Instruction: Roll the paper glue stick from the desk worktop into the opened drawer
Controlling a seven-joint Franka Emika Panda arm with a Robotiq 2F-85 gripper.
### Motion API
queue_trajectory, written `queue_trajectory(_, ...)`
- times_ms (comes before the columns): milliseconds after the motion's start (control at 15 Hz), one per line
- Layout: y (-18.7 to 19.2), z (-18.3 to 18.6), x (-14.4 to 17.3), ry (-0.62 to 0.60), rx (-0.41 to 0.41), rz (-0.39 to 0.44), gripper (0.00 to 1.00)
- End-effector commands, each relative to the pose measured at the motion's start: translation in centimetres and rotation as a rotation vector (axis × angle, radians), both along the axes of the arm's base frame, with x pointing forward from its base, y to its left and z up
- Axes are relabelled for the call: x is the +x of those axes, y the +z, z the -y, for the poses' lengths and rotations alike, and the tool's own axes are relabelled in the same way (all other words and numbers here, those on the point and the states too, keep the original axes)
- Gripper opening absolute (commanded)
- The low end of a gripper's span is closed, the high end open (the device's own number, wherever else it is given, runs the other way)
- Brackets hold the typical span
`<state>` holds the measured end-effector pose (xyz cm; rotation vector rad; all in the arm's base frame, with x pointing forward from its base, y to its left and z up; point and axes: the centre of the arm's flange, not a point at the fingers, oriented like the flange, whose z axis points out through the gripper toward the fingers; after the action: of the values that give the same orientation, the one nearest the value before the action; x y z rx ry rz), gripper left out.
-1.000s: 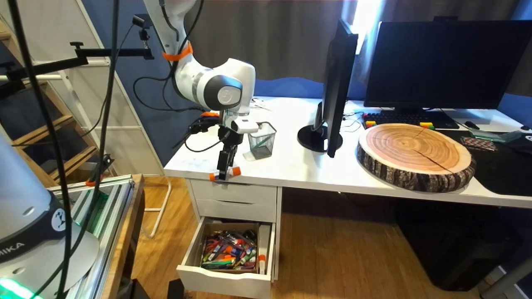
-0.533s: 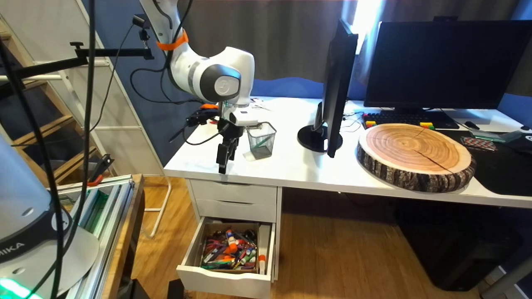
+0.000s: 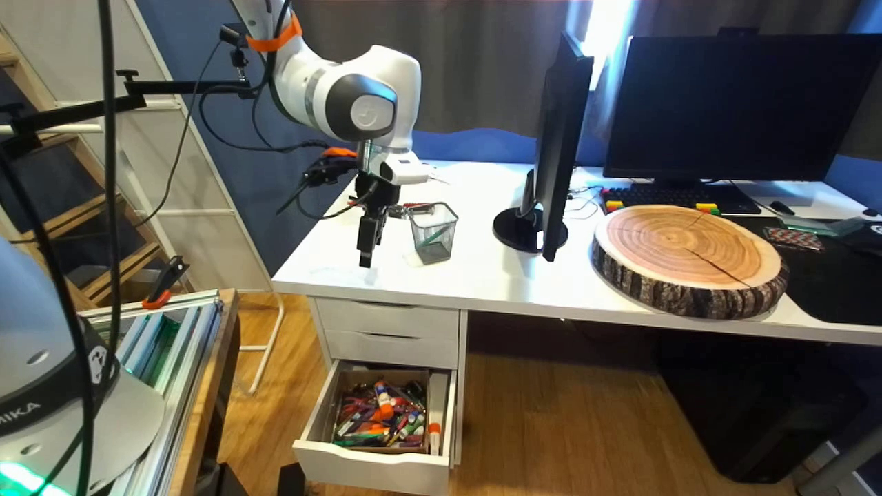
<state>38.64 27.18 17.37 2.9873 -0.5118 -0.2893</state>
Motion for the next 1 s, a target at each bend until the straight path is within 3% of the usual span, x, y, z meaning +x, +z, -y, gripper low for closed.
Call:
queue_trajectory(0, 4.3, 0.1, -0.5, 0.082, 0.009, -0.024, 1.0)
queue_trajectory(467, 10.8, -0.2, -1.6, 0.212, -0.01, -0.034, 1.0)
queue_trajectory(933, 15.8, 0.5, -3.8, 0.234, -0.045, -0.013, 1.0)
